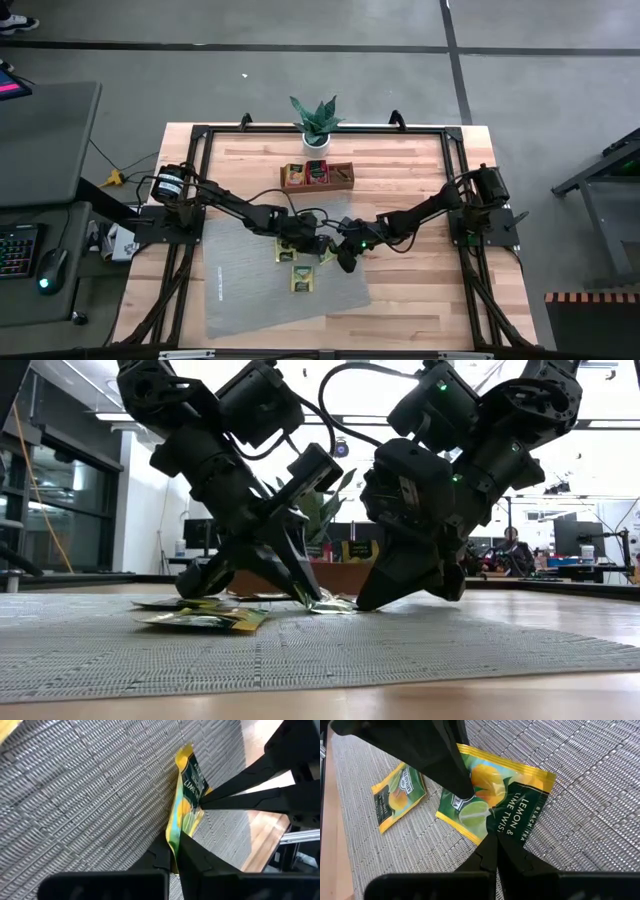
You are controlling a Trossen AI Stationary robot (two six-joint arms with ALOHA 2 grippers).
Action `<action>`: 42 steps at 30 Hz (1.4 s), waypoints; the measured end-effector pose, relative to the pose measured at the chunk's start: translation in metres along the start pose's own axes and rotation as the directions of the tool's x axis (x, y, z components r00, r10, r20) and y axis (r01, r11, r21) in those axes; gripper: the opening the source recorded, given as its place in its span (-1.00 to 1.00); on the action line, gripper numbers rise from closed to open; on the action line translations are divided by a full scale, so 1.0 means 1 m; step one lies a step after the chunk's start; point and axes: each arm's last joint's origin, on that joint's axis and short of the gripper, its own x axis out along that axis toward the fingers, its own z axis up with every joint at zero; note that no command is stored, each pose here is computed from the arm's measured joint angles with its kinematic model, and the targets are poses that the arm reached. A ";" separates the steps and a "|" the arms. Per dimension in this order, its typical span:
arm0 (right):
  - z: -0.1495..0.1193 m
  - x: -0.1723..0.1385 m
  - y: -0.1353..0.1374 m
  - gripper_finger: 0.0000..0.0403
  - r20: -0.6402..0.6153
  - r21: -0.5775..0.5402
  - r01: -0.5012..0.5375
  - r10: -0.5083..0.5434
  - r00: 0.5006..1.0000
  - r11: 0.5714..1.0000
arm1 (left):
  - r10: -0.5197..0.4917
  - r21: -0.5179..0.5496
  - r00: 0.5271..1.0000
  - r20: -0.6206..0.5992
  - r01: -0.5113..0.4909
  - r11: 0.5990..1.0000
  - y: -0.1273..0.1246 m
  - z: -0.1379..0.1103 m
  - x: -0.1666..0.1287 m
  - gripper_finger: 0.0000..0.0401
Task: Pick & Place Tea
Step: Put the yellow tea bag into the right section of the wooden organizer
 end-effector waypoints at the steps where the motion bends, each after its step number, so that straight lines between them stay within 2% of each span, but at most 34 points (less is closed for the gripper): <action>1: 0.000 0.000 0.000 -1.00 -0.001 0.000 0.000 0.000 1.000 1.000 | -0.001 0.000 1.000 -0.001 0.001 1.000 0.000 0.000 0.000 -0.95; 18: 0.001 -0.005 0.004 -1.00 -0.017 -0.008 -0.036 0.036 0.999 0.999 | -0.006 0.105 0.999 0.038 0.002 0.995 -0.007 0.000 -0.012 -0.99; 26: 0.016 -0.038 0.019 -1.00 0.023 -0.058 -0.071 0.073 0.997 0.996 | 0.002 0.182 0.996 0.090 -0.018 0.983 -0.010 -0.001 -0.020 -1.00; 29: 0.022 -0.057 0.024 -1.00 0.034 -0.075 -0.096 0.098 0.995 0.993 | -0.058 0.247 0.984 0.171 0.014 0.969 -0.021 -0.001 -0.029 -1.00; 32: 0.028 -0.081 0.031 -1.00 0.051 -0.097 -0.113 0.119 0.992 0.989 | -0.094 0.306 0.954 0.286 0.003 0.952 -0.030 -0.006 -0.038 -1.00; 35: 0.033 -0.111 0.038 -1.00 0.100 -0.125 -0.123 0.136 0.986 0.984 | -0.152 0.360 0.897 0.415 -0.008 0.933 -0.041 -0.020 -0.048 -1.00; 38: 0.039 -0.143 0.044 -1.00 0.177 -0.162 -0.147 0.175 0.968 0.976 | -0.229 0.411 0.845 0.483 0.012 0.912 -0.047 -0.034 -0.051 -1.00; 40: 0.042 -0.164 0.048 -1.00 0.220 -0.197 -0.178 0.221 0.950 0.964 | -0.302 0.447 0.812 0.500 0.057 0.893 -0.048 -0.041 -0.052 -1.00; 42: 0.044 -0.183 0.048 -1.00 0.254 -0.226 -0.207 0.262 0.931 0.952 | -0.420 0.487 0.757 0.500 0.155 0.860 -0.050 -0.047 -0.056 -1.00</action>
